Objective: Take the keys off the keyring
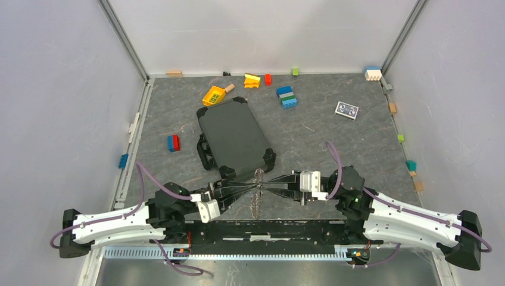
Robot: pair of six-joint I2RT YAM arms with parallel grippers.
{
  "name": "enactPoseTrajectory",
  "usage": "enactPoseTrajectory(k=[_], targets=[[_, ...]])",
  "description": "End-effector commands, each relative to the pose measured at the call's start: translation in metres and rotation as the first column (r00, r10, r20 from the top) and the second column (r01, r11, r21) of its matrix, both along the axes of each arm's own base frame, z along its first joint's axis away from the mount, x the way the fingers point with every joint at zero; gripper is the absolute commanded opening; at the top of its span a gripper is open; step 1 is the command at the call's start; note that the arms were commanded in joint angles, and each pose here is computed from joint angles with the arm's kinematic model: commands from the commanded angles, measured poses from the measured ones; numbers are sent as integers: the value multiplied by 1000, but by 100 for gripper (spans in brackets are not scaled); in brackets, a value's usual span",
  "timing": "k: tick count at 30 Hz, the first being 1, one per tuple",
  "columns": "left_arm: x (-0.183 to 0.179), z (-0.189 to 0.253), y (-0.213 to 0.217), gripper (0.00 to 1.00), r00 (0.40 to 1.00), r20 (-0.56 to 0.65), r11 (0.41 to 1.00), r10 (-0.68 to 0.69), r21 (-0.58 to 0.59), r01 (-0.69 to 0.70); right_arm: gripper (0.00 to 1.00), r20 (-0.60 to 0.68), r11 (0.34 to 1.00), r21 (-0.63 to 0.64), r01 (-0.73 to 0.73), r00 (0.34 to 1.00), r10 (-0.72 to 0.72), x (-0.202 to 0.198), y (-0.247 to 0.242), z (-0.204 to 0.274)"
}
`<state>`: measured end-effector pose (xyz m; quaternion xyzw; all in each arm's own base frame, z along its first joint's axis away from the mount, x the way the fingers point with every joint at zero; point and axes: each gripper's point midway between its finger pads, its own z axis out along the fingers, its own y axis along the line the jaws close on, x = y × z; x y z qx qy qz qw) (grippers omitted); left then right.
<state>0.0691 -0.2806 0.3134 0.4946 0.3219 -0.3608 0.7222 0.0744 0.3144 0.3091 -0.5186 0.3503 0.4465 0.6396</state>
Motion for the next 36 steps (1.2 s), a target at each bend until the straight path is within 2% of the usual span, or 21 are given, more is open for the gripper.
enactPoseTrajectory(k=[1,10,17,24,25,27,31,36], targets=[[-9,34,6,2,999,10,992,-40,-118,41,21,21,999,52,-13,1000,12,-3,0,19],[-10,36,6,2,999,17,991,-46,-126,48,20,14,999,41,-6,1000,5,-1,1,13],[-11,35,6,2,999,11,991,-53,-125,54,0,20,999,54,-7,1000,6,-2,-1,17],[-7,29,7,2,1000,-6,995,-29,-101,28,0,38,998,67,-6,999,4,-4,-5,27],[-6,28,8,4,1000,-9,995,-23,-97,22,0,39,998,55,-1,999,-1,-3,-5,27],[-4,27,9,13,1000,-16,996,-11,-90,10,0,45,1000,20,18,999,-19,0,-5,26],[-1,28,14,23,1000,-20,997,10,-79,-11,0,55,995,-72,64,997,-60,9,-5,22],[2,26,16,27,999,-27,999,28,-45,-29,0,75,984,-148,101,993,-90,16,-6,22]])
